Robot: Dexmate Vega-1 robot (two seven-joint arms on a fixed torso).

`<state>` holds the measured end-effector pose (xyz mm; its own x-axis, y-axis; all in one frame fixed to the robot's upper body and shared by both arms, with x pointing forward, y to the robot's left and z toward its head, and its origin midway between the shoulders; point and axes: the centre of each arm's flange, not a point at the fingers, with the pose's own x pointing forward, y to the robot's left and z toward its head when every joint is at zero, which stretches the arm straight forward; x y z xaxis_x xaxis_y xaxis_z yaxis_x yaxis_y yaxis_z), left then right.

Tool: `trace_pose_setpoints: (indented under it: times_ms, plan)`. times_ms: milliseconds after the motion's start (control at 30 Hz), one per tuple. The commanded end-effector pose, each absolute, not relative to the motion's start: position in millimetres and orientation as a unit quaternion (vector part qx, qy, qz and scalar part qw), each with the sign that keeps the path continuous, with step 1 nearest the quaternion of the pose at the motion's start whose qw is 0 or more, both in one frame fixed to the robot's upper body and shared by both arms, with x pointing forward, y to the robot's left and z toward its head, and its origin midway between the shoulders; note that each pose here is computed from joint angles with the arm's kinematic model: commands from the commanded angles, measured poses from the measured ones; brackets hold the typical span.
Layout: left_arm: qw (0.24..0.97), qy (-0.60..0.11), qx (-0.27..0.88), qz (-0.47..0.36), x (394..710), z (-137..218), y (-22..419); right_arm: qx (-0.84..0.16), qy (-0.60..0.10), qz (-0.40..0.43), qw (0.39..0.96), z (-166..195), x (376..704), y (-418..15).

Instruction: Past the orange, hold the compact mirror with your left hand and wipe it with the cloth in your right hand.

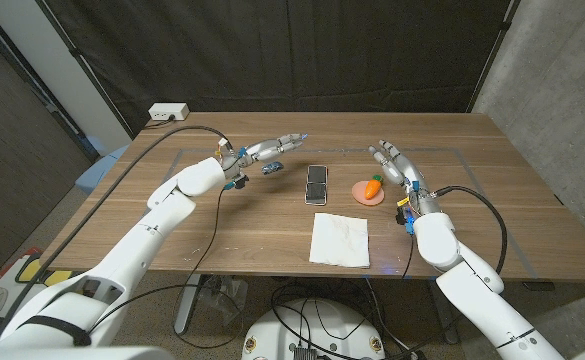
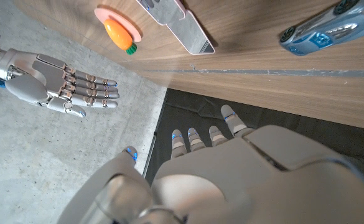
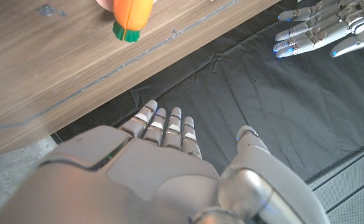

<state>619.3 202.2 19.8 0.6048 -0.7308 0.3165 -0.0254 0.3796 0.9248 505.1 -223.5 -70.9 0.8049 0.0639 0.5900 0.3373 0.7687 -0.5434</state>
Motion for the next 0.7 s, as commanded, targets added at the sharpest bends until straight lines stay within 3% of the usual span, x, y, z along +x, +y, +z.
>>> trace_pose_setpoints:
  times_ms: [33,700]
  plan:
    - [0.695,-0.373,0.556,-0.263,610.9,14.7,197.2,-0.356,-0.286,-0.101,0.884,-92.9,483.2,-208.8]
    - [0.644,-0.37,0.613,-0.27,594.6,-0.9,200.9,-0.417,-0.275,-0.129,0.857,-107.4,448.9,-182.7]
